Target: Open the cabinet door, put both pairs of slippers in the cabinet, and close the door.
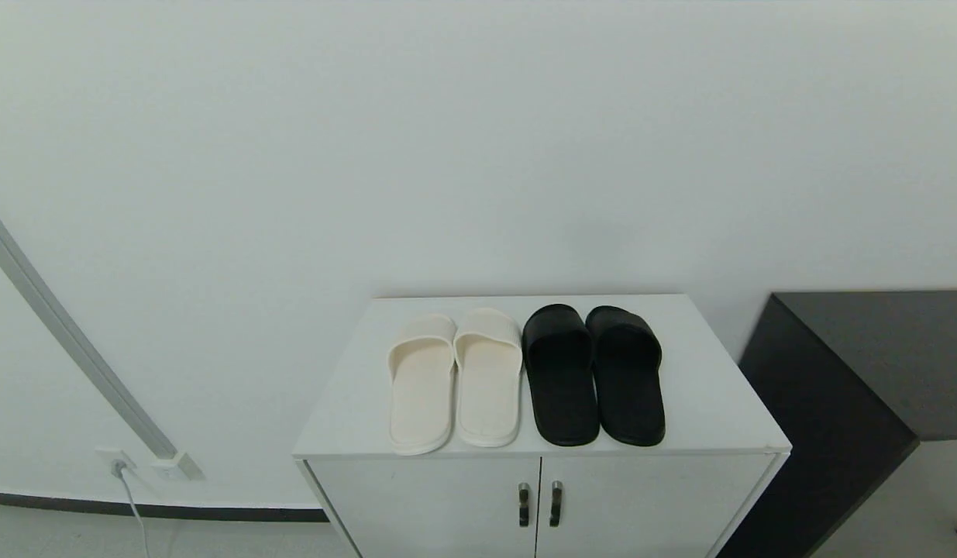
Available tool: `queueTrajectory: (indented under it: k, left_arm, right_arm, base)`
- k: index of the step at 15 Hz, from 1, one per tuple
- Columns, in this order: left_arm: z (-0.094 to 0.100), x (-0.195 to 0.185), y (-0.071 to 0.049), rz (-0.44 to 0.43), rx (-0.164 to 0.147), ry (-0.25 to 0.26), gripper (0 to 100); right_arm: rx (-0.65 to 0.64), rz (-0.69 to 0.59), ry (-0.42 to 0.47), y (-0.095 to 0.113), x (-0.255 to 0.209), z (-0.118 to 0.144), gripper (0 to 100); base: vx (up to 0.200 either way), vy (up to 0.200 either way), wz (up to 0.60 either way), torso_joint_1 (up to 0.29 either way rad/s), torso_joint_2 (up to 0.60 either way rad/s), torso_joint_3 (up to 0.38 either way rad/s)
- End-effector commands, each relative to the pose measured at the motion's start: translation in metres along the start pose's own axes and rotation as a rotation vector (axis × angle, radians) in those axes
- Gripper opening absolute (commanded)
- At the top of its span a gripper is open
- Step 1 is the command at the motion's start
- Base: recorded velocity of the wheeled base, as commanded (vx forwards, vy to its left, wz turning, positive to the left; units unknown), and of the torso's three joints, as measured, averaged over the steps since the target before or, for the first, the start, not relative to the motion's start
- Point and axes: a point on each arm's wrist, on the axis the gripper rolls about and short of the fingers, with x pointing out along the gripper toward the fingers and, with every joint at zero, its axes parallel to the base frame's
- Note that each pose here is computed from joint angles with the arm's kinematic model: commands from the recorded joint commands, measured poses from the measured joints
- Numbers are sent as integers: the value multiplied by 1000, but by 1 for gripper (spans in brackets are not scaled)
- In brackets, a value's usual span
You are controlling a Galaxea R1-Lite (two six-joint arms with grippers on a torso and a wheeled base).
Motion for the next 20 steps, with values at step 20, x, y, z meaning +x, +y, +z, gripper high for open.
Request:
queueTrajectory:
  k: [20]
  left_arm:
    - [0, 0, 0, -9, 12, 2, 0]
  right_arm:
    - [117, 503, 356, 94, 167, 96, 100]
  base:
    - [0, 0, 0, 0, 0, 0]
